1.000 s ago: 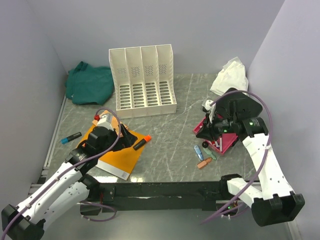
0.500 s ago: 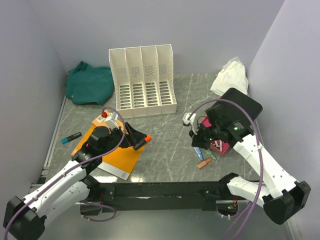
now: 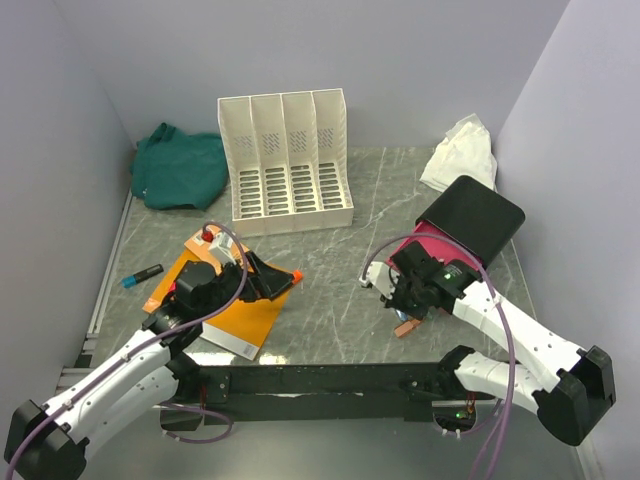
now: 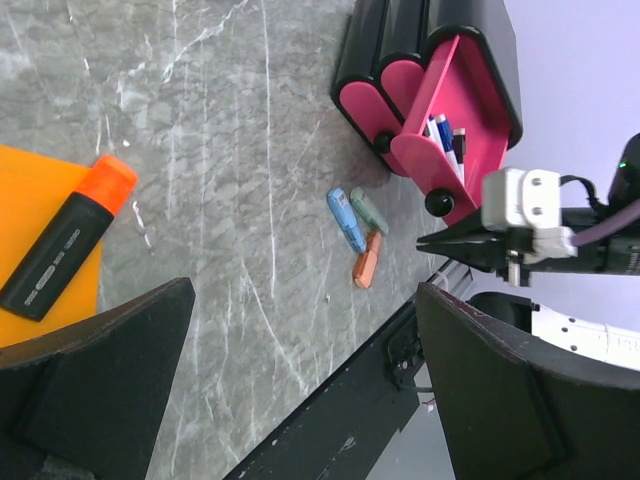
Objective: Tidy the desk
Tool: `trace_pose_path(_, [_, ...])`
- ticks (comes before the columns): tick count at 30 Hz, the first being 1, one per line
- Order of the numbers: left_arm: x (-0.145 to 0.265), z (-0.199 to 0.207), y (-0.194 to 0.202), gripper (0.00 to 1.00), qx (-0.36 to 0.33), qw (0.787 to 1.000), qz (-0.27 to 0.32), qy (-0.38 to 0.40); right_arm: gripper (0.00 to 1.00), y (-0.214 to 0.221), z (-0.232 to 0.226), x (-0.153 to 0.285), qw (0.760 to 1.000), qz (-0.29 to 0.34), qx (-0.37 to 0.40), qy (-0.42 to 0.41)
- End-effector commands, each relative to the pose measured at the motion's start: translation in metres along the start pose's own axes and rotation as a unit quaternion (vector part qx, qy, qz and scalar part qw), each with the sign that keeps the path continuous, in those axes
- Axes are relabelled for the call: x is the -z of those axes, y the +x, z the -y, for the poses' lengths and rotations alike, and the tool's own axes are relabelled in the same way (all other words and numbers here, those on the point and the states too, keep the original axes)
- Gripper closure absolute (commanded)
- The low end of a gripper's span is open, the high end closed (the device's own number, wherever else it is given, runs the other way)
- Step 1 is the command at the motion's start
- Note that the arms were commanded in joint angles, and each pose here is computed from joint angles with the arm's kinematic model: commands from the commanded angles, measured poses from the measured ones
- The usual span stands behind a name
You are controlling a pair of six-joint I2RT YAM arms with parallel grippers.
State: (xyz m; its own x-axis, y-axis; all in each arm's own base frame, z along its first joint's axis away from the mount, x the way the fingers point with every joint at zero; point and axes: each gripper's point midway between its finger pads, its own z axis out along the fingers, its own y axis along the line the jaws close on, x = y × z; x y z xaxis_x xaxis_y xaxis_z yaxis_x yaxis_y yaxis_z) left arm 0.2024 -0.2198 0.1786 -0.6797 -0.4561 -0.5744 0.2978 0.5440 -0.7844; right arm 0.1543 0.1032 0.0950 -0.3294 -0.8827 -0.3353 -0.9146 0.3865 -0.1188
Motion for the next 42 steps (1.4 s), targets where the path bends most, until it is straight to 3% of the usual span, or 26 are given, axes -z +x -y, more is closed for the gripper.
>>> trace_pose_path(1, [0.002, 0.004, 0.001, 0.01, 0.003, 1.0, 0.007, 0.019, 0.83, 0.016, 0.032, -0.005, 0.994, -0.026, 0.002, 0.104])
trace_pose_path(6, [0.005, 0.006, 0.0, 0.0, 0.0, 1.0, 0.01, 0.02, 0.78, 0.023, 0.067, 0.001, 0.979, -0.043, -0.038, 0.196])
trace_pose_path(15, [0.009, 0.004, 0.003, 0.0, -0.002, 1.0, 0.009, 0.023, 0.69, 0.025, 0.124, 0.051, 0.939, -0.009, -0.138, 0.316])
trace_pose_path(24, [0.007, 0.007, 0.004, 0.01, -0.005, 0.999, 0.005, 0.031, 0.45, 0.038, 0.168, 0.078, 0.895, 0.004, -0.207, 0.395])
trace_pose_path(32, [0.005, 0.013, 0.006, 0.01, 0.0, 0.999, -0.002, 0.05, 0.34, 0.041, 0.178, 0.089, 0.896, 0.017, -0.243, 0.372])
trace_pose_path(34, [0.005, 0.013, 0.007, 0.01, 0.003, 0.999, -0.004, 0.051, 0.33, 0.032, 0.164, 0.085, 0.913, 0.034, -0.241, 0.327])
trace_pose_path(37, [0.002, 0.017, 0.009, 0.01, 0.007, 0.998, -0.011, 0.061, 0.33, 0.0, 0.145, 0.1, 0.929, 0.107, -0.239, 0.262])
trace_pose_path(42, [-0.011, 0.032, 0.018, 0.01, 0.003, 0.996, -0.037, 0.081, 0.3, -0.027, 0.149, 0.14, 0.901, 0.194, -0.298, 0.249])
